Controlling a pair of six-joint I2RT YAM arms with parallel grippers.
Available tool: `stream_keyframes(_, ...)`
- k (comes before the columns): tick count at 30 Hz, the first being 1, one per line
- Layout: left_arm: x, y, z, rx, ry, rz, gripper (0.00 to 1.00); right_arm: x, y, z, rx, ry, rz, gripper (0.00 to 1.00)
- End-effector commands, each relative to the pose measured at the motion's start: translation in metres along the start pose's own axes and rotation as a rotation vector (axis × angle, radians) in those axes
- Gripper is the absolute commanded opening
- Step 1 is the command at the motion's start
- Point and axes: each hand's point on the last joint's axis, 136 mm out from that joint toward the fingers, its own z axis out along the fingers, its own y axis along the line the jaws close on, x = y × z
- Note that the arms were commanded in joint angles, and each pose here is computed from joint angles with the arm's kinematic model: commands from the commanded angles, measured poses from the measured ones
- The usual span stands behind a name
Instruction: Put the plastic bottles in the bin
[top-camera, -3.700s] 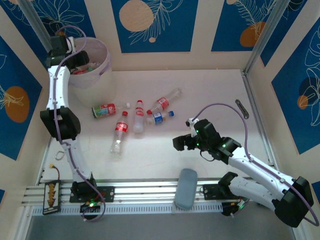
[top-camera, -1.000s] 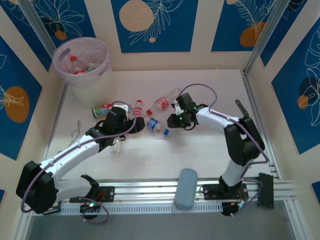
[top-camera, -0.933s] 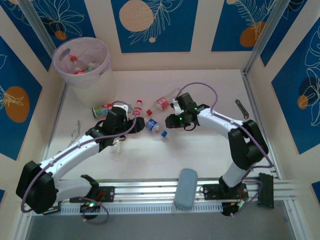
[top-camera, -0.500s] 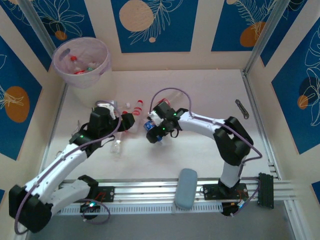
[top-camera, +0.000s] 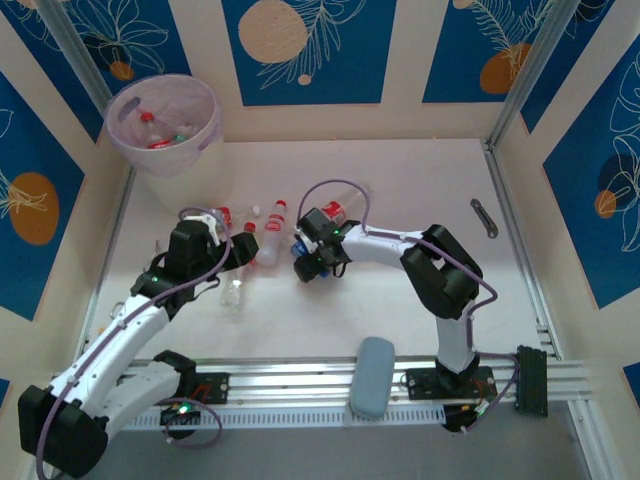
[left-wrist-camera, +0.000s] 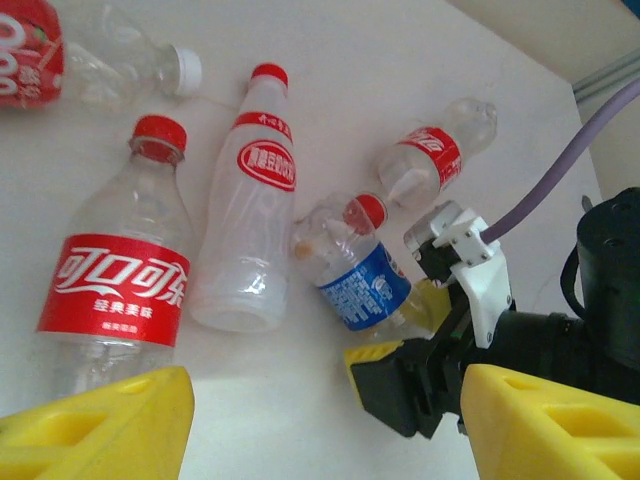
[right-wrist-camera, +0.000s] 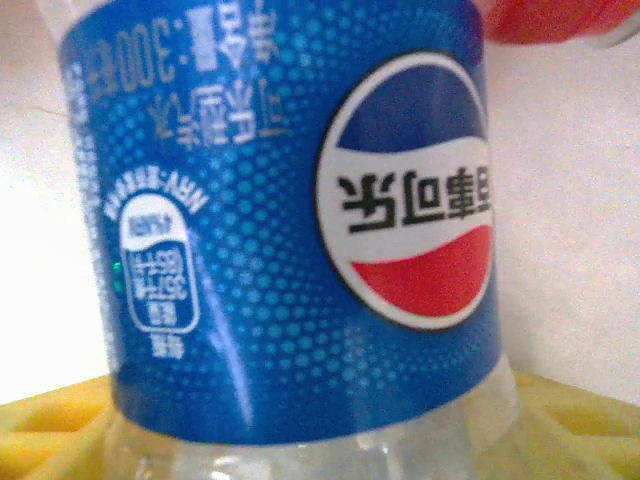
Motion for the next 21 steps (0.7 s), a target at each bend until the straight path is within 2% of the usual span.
stream_keyframes(1, -0.007, -0.015, 0.004, 0.084, -0.008, -0.032, 0.73, -0.006, 0.006, -0.014, -0.024, -0.052, -0.005, 0.65)
stream_keyframes(7, 0.0, -0.037, 0.017, 0.239, 0.035, -0.164, 0.82, 0.004, 0.008, -0.046, -0.034, -0.091, -0.016, 0.59)
stream_keyframes(9, 0.001, -0.051, 0.022, 0.349, 0.044, -0.236, 0.85, 0.007, 0.008, -0.059, -0.05, -0.14, 0.011, 0.58)
stream_keyframes(13, -0.001, -0.071, 0.034, 0.485, 0.065, -0.339, 0.9, 0.007, 0.016, -0.085, -0.13, -0.264, 0.067, 0.59)
stream_keyframes(16, 0.003, -0.086, 0.042, 0.529, 0.094, -0.338, 0.94, 0.006, 0.025, -0.101, -0.204, -0.33, 0.101, 0.59)
stream_keyframes(18, 0.008, -0.095, 0.048, 0.541, 0.116, -0.32, 1.0, 0.005, 0.028, -0.109, -0.238, -0.353, 0.119, 0.59)
stream_keyframes(21, 0.015, -0.102, 0.059, 0.554, 0.136, -0.322, 1.0, 0.004, 0.036, -0.117, -0.295, -0.381, 0.128, 0.59)
